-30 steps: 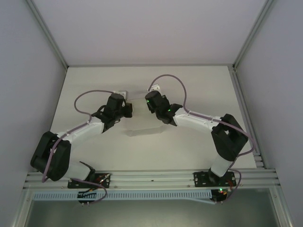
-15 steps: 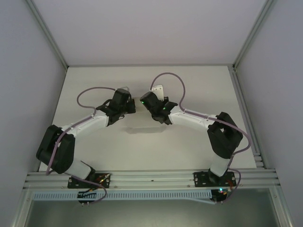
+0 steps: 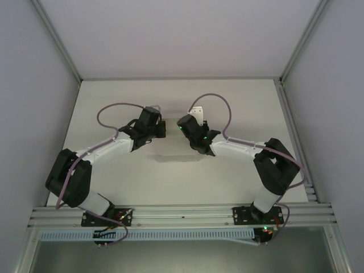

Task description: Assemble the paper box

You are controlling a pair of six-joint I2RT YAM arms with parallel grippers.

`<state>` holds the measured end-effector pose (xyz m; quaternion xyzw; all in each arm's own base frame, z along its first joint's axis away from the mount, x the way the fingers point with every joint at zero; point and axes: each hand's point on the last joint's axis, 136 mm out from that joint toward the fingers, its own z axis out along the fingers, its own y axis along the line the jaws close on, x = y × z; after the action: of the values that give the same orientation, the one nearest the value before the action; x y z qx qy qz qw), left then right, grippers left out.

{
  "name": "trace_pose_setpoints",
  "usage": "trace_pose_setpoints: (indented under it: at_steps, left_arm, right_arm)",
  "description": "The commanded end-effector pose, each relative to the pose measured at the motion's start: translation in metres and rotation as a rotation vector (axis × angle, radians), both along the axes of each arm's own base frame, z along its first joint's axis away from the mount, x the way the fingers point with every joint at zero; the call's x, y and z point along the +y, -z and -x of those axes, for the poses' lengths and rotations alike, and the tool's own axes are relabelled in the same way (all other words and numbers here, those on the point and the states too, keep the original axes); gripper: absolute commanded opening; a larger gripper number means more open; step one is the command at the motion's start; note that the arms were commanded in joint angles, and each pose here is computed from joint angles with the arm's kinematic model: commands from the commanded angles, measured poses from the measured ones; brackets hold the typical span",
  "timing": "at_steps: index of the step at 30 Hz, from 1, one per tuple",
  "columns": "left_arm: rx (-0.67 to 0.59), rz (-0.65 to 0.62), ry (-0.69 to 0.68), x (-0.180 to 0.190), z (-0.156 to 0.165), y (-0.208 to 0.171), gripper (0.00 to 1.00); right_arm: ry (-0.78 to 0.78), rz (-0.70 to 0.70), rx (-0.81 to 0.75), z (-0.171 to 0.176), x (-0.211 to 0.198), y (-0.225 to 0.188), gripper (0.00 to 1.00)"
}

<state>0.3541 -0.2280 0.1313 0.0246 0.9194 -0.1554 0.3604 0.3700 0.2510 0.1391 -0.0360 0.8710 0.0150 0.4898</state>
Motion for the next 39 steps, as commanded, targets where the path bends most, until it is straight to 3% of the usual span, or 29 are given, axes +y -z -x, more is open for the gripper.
trace_pose_setpoints:
  at_steps: [1, 11, 13, 17, 20, 26, 28, 32, 39]
  left_arm:
    - [0.008, -0.104, -0.11, 0.028, -0.009, 0.012, 0.0]
    - [0.003, -0.099, -0.068, 0.016, -0.012, 0.011, 0.0]
    - [0.001, -0.105, -0.063, 0.017, -0.013, 0.009, 0.0]
    - [-0.018, -0.145, 0.018, 0.015, -0.017, 0.001, 0.0]
    - [-0.038, -0.224, 0.172, 0.013, -0.019, -0.005, 0.0]
    - [-0.053, -0.452, 0.82, -0.015, 0.027, -0.011, 0.0]
    - [-0.078, -0.577, 0.966, -0.02, 0.04, -0.012, 0.0]
    - [-0.048, -0.791, 1.103, -0.018, 0.044, -0.016, 0.0]
    - [0.065, -1.081, 1.286, -0.035, 0.037, -0.003, 0.0]
  right_arm:
    - [-0.006, -0.152, -0.124, -0.016, -0.01, -0.026, 0.3]
    - [-0.251, -0.226, -0.059, 0.011, 0.023, -0.035, 0.84]
    - [-0.303, -0.246, -0.051, 0.02, 0.027, -0.041, 0.99]
    - [-0.27, -0.247, -0.039, 0.03, 0.013, -0.053, 1.0]
    - [-0.227, -0.248, -0.032, 0.039, -0.005, -0.061, 1.0]
    - [0.024, -0.204, 0.087, 0.056, -0.077, -0.05, 1.0]
    - [0.105, -0.217, 0.158, 0.063, -0.104, -0.04, 1.0]
    - [0.208, -0.24, 0.218, 0.077, -0.139, -0.026, 1.0]
    - [0.229, -0.275, 0.201, 0.097, -0.158, -0.023, 1.0]
